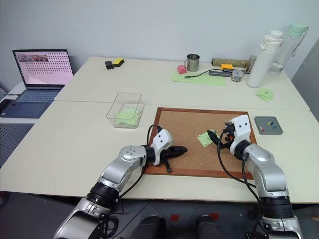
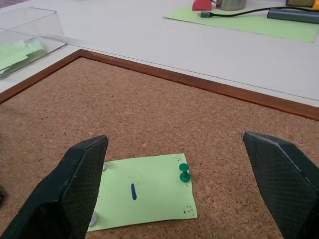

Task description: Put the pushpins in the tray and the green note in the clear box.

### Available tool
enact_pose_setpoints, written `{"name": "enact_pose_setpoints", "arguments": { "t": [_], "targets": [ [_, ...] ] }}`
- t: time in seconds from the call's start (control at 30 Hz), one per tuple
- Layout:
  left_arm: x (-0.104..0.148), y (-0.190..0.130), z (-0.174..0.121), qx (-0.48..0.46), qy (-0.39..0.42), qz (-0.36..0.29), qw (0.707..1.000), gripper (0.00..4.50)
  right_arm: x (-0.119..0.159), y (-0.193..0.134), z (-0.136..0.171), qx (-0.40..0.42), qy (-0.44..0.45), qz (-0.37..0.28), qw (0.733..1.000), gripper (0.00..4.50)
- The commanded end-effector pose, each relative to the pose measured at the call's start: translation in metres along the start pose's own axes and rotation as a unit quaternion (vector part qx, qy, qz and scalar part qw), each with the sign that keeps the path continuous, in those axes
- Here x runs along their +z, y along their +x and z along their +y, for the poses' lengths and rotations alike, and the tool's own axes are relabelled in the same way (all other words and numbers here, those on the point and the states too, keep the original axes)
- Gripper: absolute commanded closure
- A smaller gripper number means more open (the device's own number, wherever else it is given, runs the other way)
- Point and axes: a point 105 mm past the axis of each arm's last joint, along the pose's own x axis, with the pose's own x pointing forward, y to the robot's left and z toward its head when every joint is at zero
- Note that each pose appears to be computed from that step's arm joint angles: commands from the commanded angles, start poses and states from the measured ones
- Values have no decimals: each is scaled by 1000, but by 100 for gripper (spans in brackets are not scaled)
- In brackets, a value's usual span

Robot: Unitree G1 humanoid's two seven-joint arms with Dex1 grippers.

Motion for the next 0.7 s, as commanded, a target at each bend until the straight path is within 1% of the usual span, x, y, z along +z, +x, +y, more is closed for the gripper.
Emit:
{"name": "enact_pose_setpoints", "arguments": {
  "t": [0.03, 0.2, 0.27, 0.33, 0.4, 0.43, 0.47, 0.6, 0.7],
  "targets": [
    [-17, 1, -7, -11, -18, 27, 999, 448, 6, 11, -4, -15, 17, -18, 1000, 0],
    [-15, -1, -6, -11, -16, 23, 1000, 448, -4, 17, 3, 5, 15, -4, 1000, 0],
    [-15, -1, -5, -7, -10, 23, 1000, 450, -8, 19, 5, 9, 17, 0, 1000, 36],
    [-13, -1, -3, -5, -9, 22, 1000, 450, -11, 20, 5, 8, 19, 3, 1000, 62],
    [-12, -1, -3, -5, -9, 21, 1000, 450, -12, 21, 4, 8, 20, 3, 1000, 103],
    [-11, -1, -2, -2, -6, 21, 1000, 450, -13, 21, 4, 8, 21, 4, 1000, 131],
    [-11, -1, -1, 0, -4, 21, 1000, 450, -14, 21, 4, 8, 23, 4, 1000, 143],
    [-11, -2, 3, 6, -2, 23, 1000, 450, -13, 23, 1, 3, 29, -1, 1000, 221],
    [-9, -2, 4, 7, -3, 22, 1000, 450, -11, 25, -4, -5, 30, -6, 1000, 288]
  ]
}}
